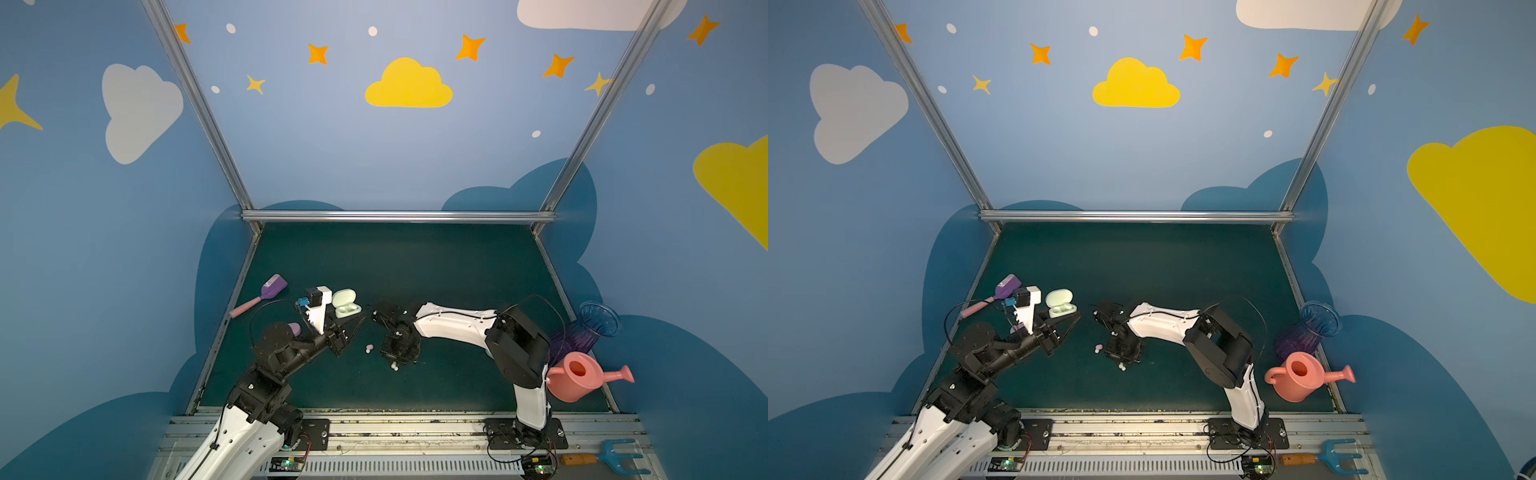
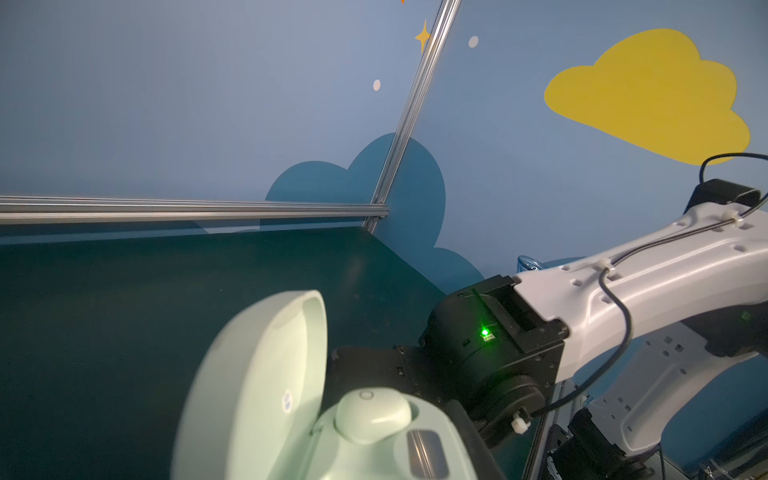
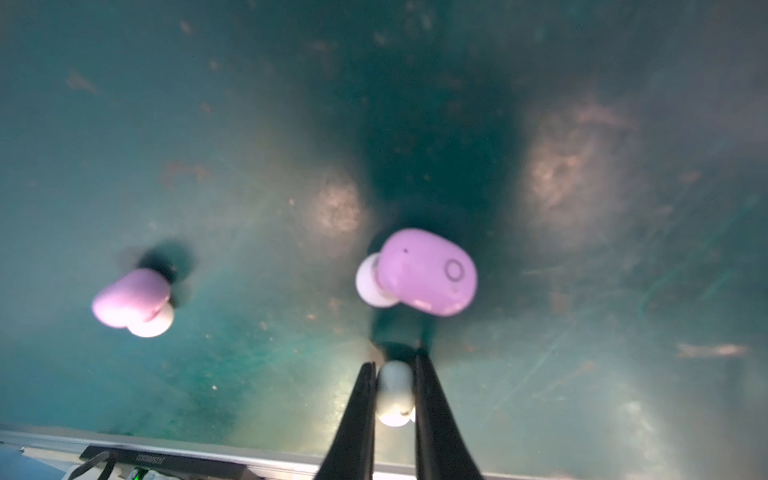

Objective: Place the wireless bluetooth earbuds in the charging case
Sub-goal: 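Lower the right gripper over the second white earbud and close on it, then lift the white earbud with the right gripper toward the case in the left gripper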

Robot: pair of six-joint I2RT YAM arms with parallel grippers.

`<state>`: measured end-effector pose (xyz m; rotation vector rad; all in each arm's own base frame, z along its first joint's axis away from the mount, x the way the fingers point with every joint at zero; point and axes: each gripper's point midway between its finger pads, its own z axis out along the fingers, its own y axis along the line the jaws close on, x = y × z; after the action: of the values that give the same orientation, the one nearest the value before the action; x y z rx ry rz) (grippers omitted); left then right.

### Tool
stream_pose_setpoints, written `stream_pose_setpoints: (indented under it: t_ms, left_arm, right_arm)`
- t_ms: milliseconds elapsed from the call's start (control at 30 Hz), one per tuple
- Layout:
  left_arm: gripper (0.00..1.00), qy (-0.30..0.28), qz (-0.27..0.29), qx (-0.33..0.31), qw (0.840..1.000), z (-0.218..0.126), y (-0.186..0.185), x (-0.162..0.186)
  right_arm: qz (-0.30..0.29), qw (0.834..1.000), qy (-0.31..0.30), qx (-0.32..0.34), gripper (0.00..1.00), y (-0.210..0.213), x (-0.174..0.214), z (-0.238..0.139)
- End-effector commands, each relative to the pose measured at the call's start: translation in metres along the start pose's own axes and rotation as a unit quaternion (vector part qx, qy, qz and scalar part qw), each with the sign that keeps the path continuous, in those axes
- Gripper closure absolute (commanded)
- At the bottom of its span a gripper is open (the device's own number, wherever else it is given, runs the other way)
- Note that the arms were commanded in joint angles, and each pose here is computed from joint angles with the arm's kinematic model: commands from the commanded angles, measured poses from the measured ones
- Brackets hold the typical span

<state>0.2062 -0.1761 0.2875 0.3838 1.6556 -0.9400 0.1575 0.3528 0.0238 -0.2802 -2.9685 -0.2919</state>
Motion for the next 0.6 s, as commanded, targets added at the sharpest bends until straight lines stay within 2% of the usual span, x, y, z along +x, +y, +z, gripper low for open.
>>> stream_pose_setpoints:
  t_ms: [0, 300, 567]
  left_arm:
    - [0.89, -0.002, -0.001, 0.010, 1.000, 0.002, -0.003, -0.002]
    - [0.89, 0.017, -0.009, 0.028, 0.999, 0.011, -0.005, 0.006]
    - [0.87, 0.028, -0.023, 0.060, 0.998, 0.023, -0.010, 0.016]
  right_arm:
    - [-0.004, 0.999, -0.020, -0.028, 0.87, 0.004, -0.003, -0.021]
    - [-0.015, 0.996, -0.059, -0.059, 0.88, -0.014, -0.012, -0.056]
    - [-0.057, 0.981, -0.131, -0.134, 0.88, -0.022, -0.024, -0.119]
